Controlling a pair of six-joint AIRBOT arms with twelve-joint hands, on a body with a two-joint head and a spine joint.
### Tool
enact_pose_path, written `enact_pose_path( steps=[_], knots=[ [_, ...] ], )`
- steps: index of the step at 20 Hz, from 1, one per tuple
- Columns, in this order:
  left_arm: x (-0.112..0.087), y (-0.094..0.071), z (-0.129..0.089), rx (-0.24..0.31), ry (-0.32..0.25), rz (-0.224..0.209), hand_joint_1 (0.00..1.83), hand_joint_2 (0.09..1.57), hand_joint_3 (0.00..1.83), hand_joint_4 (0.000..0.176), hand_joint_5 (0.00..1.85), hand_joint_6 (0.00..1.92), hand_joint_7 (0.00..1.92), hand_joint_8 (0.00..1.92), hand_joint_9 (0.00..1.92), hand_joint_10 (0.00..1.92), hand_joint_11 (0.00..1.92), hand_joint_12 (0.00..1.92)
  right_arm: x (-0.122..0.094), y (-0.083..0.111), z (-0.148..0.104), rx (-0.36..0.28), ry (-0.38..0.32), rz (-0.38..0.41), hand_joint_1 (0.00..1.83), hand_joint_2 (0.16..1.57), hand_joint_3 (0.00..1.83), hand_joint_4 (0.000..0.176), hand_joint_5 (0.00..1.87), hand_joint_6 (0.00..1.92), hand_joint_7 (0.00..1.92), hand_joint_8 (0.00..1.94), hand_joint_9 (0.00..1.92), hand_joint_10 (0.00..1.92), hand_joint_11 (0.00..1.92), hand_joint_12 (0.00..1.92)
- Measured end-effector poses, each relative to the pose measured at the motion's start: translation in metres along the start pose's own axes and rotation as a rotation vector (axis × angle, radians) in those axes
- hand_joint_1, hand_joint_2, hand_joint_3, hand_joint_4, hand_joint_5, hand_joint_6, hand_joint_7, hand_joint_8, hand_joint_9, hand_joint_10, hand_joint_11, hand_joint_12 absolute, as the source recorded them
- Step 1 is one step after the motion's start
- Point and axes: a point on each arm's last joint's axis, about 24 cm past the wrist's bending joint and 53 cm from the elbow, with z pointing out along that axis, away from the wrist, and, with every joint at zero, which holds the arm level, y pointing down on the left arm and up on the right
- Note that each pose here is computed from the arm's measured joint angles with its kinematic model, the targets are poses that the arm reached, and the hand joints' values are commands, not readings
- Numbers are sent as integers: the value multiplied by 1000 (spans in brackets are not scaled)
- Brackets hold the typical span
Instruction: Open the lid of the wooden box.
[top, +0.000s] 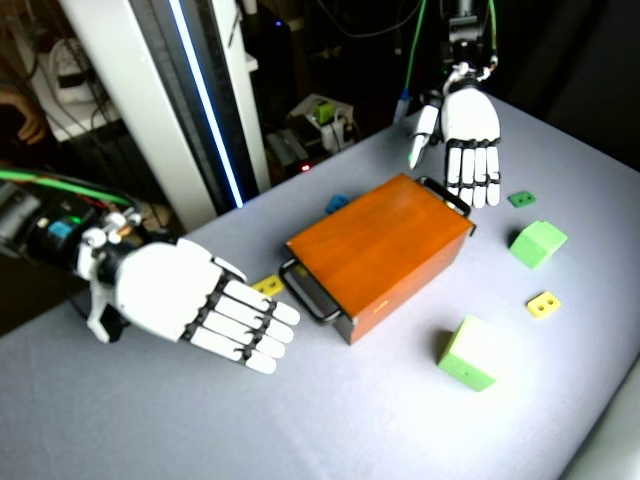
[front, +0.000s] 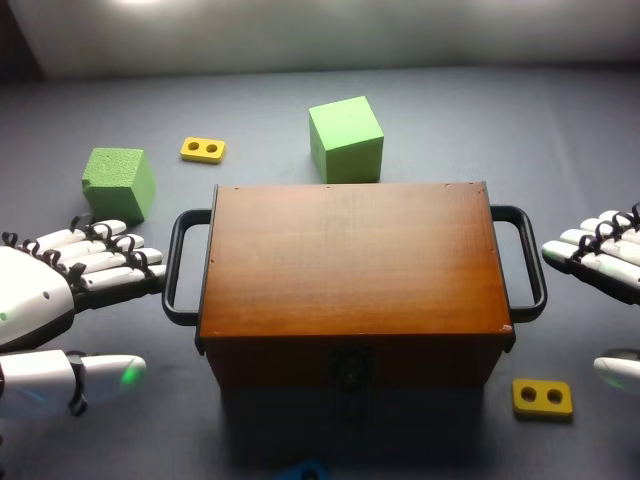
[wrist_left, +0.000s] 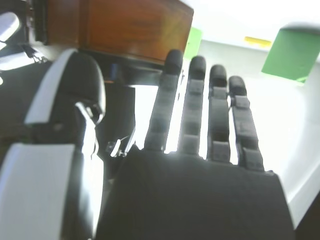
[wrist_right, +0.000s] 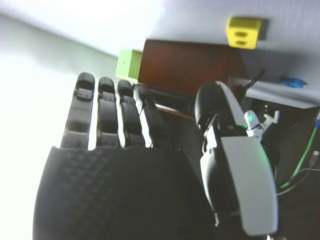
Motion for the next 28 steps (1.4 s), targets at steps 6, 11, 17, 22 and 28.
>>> enact_pose_path(
  steps=[6, 11, 17, 22, 28],
  knots=[
    [0, -2, 0, 7, 2, -3, 74, 1393, 2, 0, 200, 3, 141, 2, 41, 4, 0, 0, 14, 6, 11, -18, 43, 0, 383, 1382, 1, 0, 0, 0, 0, 0, 0, 0, 0, 0],
    [5, -2, 1, 11, 20, -6, 74, 1397, 1, 0, 217, 11, 156, 10, 50, 7, 0, 0, 27, 12, 16, -32, 82, -4, 448, 1367, 0, 0, 0, 0, 0, 0, 0, 0, 0, 0],
    [12, -4, 2, 18, 37, -17, 161, 1393, 0, 10, 70, 0, 14, 0, 1, 0, 0, 0, 26, 14, 17, -40, 81, -7, 439, 1369, 0, 0, 0, 0, 0, 0, 0, 0, 0, 0],
    [14, 1, 2, -2, 45, -20, 210, 1401, 0, 139, 0, 0, 0, 0, 0, 0, 0, 0, 26, 14, 17, -40, 82, -8, 840, 1402, 3, 0, 0, 0, 0, 0, 0, 0, 0, 0],
    [14, 3, 2, -8, 47, -16, 338, 1397, 0, 158, 0, 0, 0, 0, 0, 0, 0, 0, 25, 13, 17, -39, 81, -5, 1031, 1419, 7, 0, 0, 0, 0, 0, 0, 0, 0, 0]
  ],
)
